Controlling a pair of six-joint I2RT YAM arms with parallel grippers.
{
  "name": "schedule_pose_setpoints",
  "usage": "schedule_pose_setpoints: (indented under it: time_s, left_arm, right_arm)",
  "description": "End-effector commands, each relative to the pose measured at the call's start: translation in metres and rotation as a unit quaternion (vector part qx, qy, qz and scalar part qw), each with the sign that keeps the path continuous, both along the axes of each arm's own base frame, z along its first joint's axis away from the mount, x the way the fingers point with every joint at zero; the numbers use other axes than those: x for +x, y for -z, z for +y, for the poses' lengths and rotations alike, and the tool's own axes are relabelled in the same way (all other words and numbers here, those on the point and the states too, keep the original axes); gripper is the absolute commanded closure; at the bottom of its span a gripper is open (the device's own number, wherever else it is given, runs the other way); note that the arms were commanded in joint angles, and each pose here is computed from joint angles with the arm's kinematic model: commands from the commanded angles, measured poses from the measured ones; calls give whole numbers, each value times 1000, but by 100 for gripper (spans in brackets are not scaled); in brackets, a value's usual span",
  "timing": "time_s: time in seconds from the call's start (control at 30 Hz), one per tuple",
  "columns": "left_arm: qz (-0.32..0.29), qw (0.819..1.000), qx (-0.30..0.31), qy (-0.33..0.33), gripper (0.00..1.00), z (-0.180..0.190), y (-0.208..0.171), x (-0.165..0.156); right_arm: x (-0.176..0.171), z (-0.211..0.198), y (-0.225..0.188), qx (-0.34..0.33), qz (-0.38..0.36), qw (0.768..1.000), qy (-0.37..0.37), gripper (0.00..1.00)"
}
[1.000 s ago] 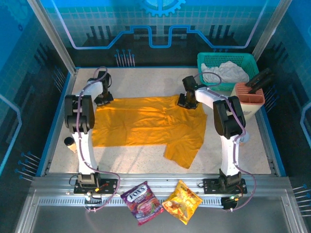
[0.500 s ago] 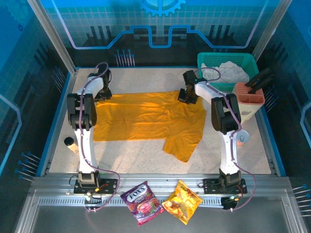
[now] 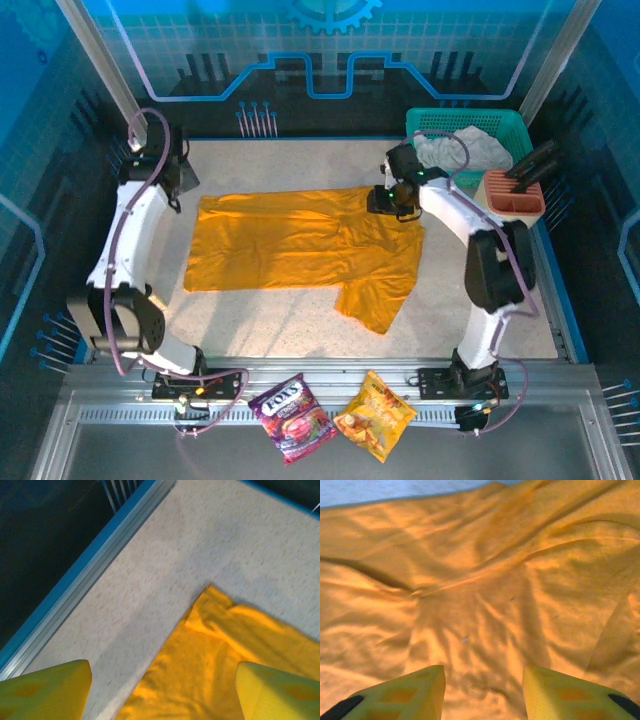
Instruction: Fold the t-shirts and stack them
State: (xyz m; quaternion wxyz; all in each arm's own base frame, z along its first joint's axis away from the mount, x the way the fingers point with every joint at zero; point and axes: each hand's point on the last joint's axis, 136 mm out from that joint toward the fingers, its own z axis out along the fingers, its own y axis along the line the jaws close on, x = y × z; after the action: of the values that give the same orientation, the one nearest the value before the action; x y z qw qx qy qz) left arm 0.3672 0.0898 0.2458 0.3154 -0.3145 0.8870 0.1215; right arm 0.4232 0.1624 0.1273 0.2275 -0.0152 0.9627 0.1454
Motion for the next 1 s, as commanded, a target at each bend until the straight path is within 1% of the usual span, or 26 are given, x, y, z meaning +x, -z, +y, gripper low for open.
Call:
schedule_pose_setpoints:
  time_s: [0.0, 0.17, 0.23, 0.3, 0.37, 0.5, 0.6, 0.73, 0.83, 0.97]
  left_arm:
    - [103, 993, -63, -14, 25, -12, 63, -44]
    - [159, 975, -148, -49, 40, -33, 109, -82]
    - [176, 965, -180, -68, 42, -42, 125, -91]
    - [188, 958, -197, -89, 45, -46, 141, -96]
    - [201, 953, -200, -112, 49, -45, 154, -101]
    - [215, 946, -190, -152, 49, -39, 171, -109]
    - [205, 941, -199, -183, 48, -36, 182, -114]
    - [194, 933, -202, -225, 48, -27, 196, -122]
    - [185, 931, -206, -239, 48, -22, 207, -125]
    - [188, 923, -232, -244, 49, -20, 224, -128]
  right_arm:
    - [-26, 4, -7, 4, -19, 999, -50, 52]
    - [-58, 1, -4, 11, -31, 997, -76, 52]
    - [-67, 1, 0, 15, -32, 996, -81, 51]
    - [-71, 1, 2, 22, -30, 996, -80, 51]
    - [-72, 7, 2, 38, -32, 995, -87, 51]
    - [-75, 9, 2, 43, -31, 994, -95, 51]
    - [-78, 3, 5, 31, -32, 995, -93, 50]
    - [-79, -3, 4, 33, -31, 995, -91, 49]
    - [-79, -5, 1, 39, -36, 995, -89, 48]
    - [-79, -8, 0, 44, -36, 995, -85, 48]
